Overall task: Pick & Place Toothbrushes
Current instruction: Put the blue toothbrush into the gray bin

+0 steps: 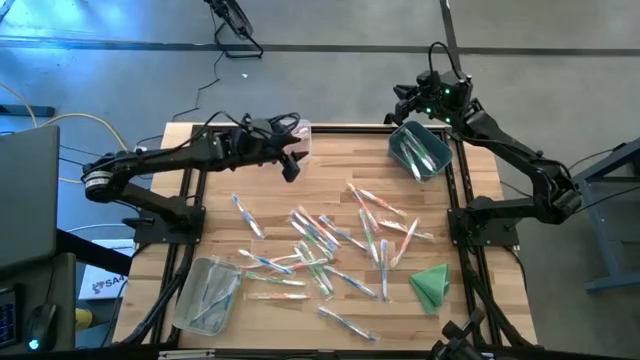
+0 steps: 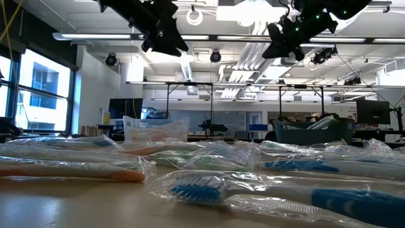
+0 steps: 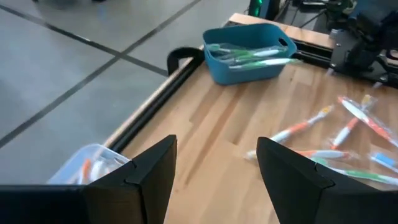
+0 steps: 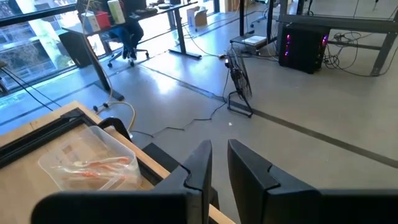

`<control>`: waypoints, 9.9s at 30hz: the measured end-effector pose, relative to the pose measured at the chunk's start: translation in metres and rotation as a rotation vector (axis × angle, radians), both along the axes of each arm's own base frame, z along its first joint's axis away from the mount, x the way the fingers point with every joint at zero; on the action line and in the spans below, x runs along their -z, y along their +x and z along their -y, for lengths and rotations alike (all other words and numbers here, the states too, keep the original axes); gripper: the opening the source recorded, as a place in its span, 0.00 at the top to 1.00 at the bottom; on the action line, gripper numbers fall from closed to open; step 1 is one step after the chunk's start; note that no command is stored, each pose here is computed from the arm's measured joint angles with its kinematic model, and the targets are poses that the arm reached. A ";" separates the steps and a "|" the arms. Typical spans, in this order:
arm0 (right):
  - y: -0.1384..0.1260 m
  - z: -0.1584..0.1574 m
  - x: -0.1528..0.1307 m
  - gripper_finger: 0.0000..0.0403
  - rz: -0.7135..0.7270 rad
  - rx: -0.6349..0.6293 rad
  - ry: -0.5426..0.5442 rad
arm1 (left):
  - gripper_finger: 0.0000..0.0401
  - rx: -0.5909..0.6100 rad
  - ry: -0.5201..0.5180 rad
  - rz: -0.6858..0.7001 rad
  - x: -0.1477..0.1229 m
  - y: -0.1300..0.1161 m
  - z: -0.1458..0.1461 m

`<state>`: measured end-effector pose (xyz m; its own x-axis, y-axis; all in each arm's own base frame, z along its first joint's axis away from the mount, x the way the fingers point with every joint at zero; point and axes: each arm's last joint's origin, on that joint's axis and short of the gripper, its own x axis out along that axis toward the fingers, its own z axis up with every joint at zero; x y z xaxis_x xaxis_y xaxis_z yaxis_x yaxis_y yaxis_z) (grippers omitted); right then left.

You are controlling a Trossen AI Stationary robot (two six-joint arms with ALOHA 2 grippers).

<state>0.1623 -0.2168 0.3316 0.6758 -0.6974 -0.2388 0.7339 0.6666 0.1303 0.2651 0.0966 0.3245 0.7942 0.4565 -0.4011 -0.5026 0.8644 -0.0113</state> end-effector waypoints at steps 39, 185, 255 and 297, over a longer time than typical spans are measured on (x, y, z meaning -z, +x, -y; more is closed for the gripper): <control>0.001 -0.002 0.003 0.89 -0.038 -0.090 0.002 | 0.46 -1.275 -1.080 -0.293 0.069 -0.054 0.066; 0.000 -0.004 0.009 0.89 -0.103 -0.096 0.020 | 0.98 -0.618 -0.913 -0.006 0.092 -0.077 0.066; 0.000 -0.004 0.009 0.89 -0.120 -0.107 0.002 | 0.98 -0.572 -1.251 -0.480 0.067 -0.156 0.246; 0.000 -0.004 0.009 0.89 -0.103 -0.096 0.020 | 0.92 -0.625 -1.035 -0.613 0.101 -0.143 0.267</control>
<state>0.1624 -0.2132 0.3229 0.7104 -0.6250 -0.3235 0.6770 0.7325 0.0717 0.1217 -0.1706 0.2231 0.1383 -0.0517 -0.9890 -0.9636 0.2236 -0.1464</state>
